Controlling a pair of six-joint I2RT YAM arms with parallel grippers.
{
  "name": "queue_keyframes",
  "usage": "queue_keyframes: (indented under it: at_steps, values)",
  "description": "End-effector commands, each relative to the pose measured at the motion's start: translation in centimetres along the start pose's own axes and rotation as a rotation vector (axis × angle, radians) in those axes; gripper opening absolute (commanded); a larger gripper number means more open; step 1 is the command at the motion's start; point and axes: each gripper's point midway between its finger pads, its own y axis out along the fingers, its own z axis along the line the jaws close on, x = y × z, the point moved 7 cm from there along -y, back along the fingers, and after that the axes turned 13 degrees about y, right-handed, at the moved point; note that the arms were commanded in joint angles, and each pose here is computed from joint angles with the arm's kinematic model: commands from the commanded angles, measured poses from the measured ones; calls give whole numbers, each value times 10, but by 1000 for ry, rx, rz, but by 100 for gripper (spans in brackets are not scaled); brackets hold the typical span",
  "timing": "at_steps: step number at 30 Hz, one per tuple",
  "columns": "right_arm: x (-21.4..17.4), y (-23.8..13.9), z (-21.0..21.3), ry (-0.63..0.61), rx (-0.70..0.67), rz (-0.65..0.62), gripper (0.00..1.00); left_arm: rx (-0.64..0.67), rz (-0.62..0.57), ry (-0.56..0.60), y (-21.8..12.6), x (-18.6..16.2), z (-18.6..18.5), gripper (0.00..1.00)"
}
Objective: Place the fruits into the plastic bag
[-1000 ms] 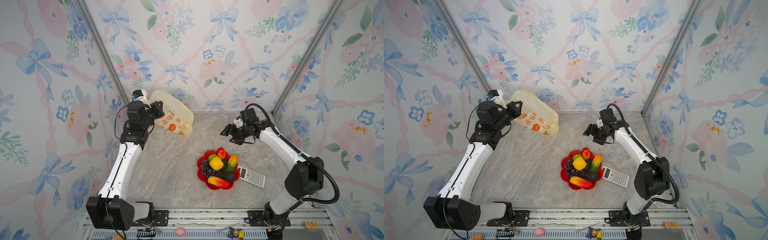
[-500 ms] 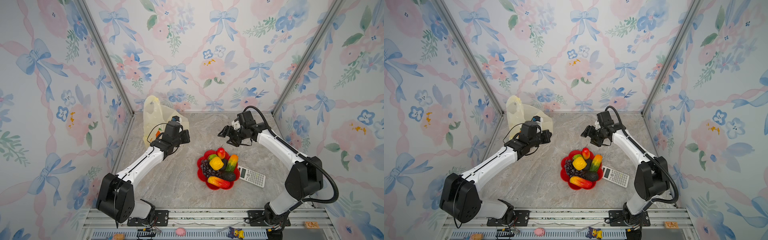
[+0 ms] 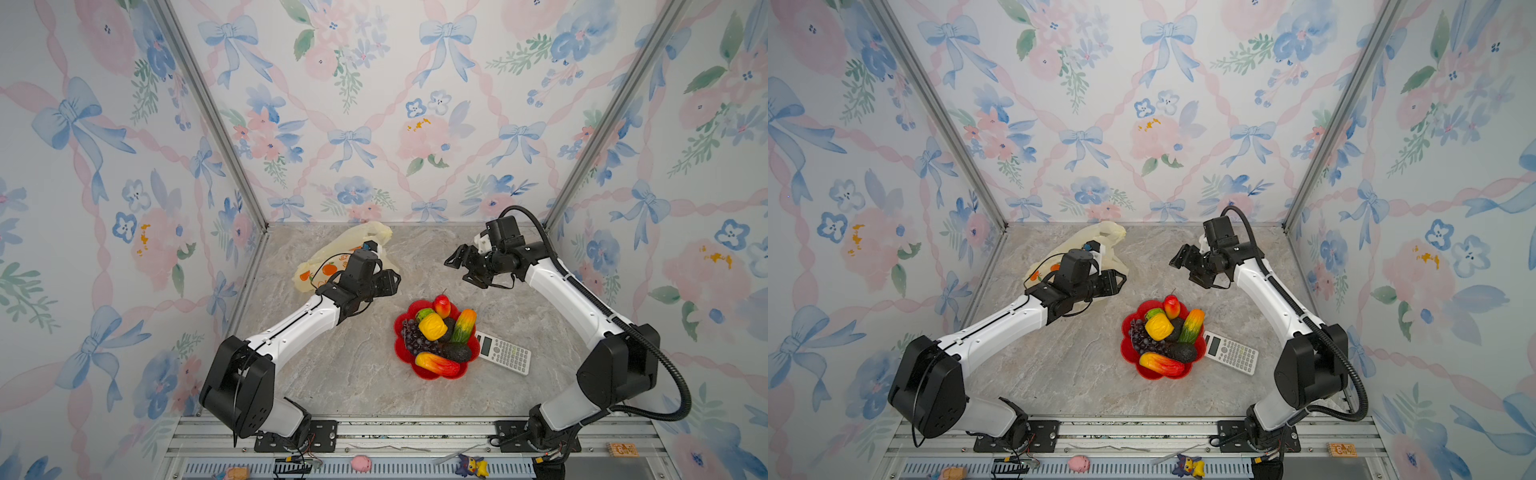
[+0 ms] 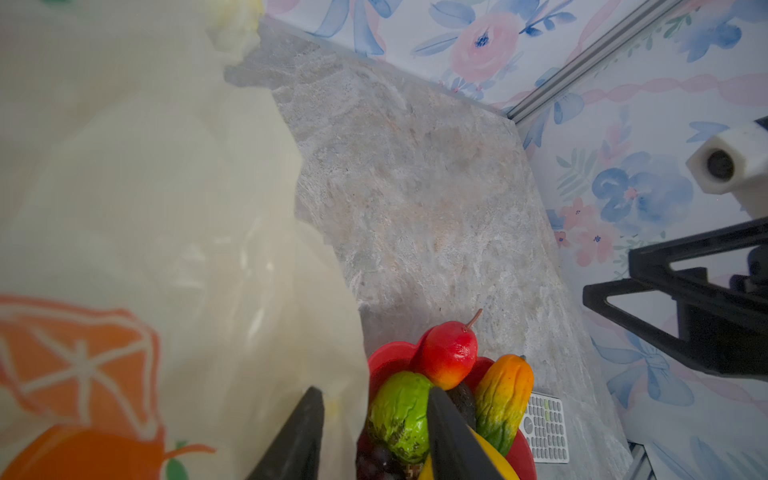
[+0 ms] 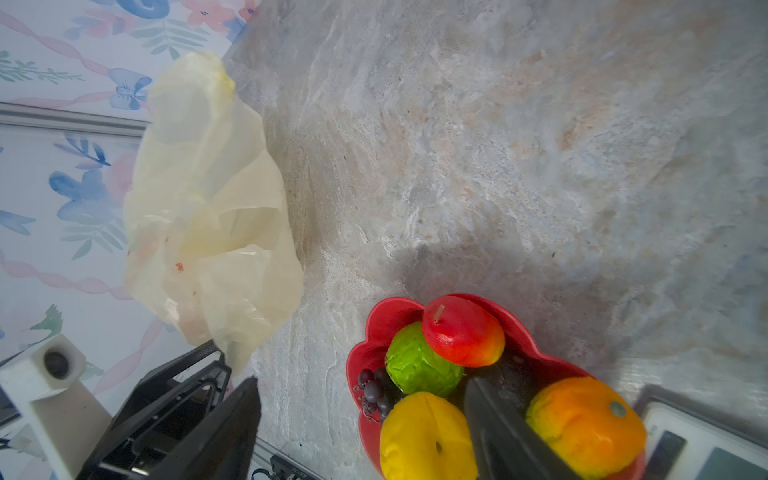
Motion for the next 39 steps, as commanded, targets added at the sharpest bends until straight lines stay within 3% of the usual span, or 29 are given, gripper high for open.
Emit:
queue_keyframes:
  at_steps: [1,15,22,27,31,35,39]
  values:
    - [0,6,-2,8,-21,3,80,-39,14,14,-6,5,-7,58]
    - [6,1,10,-43,-24,-20,88,-30,-11,119,-84,37,-33,88]
    - [5,6,14,-54,-10,-13,89,125,-70,167,-129,56,-28,98]
    - [1,24,27,-92,-5,41,91,323,0,145,-125,67,10,98]
    - [-5,32,45,-135,1,75,93,413,-10,-35,-132,72,73,98]
    - [-6,41,62,-140,37,105,96,427,-66,-142,-137,78,108,98]
    - [-6,56,72,-128,66,159,97,420,-22,-223,-123,71,136,98]
